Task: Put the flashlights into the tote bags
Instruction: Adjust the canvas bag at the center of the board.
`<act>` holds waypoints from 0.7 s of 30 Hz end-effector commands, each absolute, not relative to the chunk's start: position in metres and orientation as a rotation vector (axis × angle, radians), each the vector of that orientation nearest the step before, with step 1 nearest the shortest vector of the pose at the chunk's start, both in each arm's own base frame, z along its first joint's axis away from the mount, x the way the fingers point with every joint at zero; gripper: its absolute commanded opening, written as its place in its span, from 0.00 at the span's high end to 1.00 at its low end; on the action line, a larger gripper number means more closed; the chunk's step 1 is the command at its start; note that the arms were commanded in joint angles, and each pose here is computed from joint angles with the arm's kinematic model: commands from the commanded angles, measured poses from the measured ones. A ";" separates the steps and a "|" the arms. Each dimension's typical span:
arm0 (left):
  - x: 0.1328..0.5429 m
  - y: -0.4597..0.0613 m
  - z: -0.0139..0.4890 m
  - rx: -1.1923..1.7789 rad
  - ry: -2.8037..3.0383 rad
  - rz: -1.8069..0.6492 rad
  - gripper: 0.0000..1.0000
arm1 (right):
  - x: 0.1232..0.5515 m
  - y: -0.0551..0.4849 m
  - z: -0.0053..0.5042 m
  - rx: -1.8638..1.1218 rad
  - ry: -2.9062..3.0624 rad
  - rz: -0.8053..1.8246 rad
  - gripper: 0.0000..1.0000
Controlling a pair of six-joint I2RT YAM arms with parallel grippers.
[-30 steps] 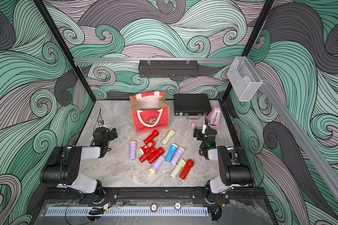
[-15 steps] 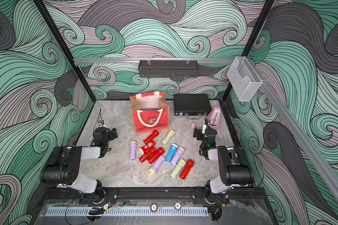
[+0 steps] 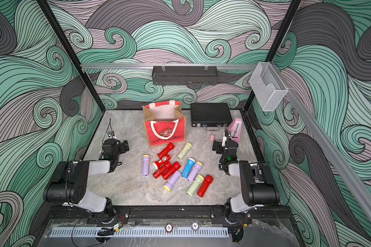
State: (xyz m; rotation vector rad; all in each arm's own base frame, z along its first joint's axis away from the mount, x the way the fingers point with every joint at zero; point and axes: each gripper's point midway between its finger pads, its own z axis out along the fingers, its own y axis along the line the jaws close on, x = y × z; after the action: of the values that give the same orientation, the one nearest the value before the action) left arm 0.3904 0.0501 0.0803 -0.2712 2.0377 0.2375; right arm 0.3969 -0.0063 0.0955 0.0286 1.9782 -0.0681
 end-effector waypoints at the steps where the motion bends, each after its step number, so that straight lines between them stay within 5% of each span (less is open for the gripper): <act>1: 0.396 0.050 0.099 -0.248 2.027 0.226 0.01 | 0.397 -0.006 0.114 0.015 1.957 -0.077 0.00; 21: 0.329 0.033 0.169 -0.608 2.258 -0.014 0.01 | 0.328 0.008 0.214 0.129 1.951 -0.059 0.00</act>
State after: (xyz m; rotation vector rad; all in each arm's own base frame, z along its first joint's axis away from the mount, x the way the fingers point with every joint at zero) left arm 0.3601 0.0391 0.1864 -0.4725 2.0972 0.0502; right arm 0.3461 0.0159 0.2178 0.0379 1.8700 -0.0343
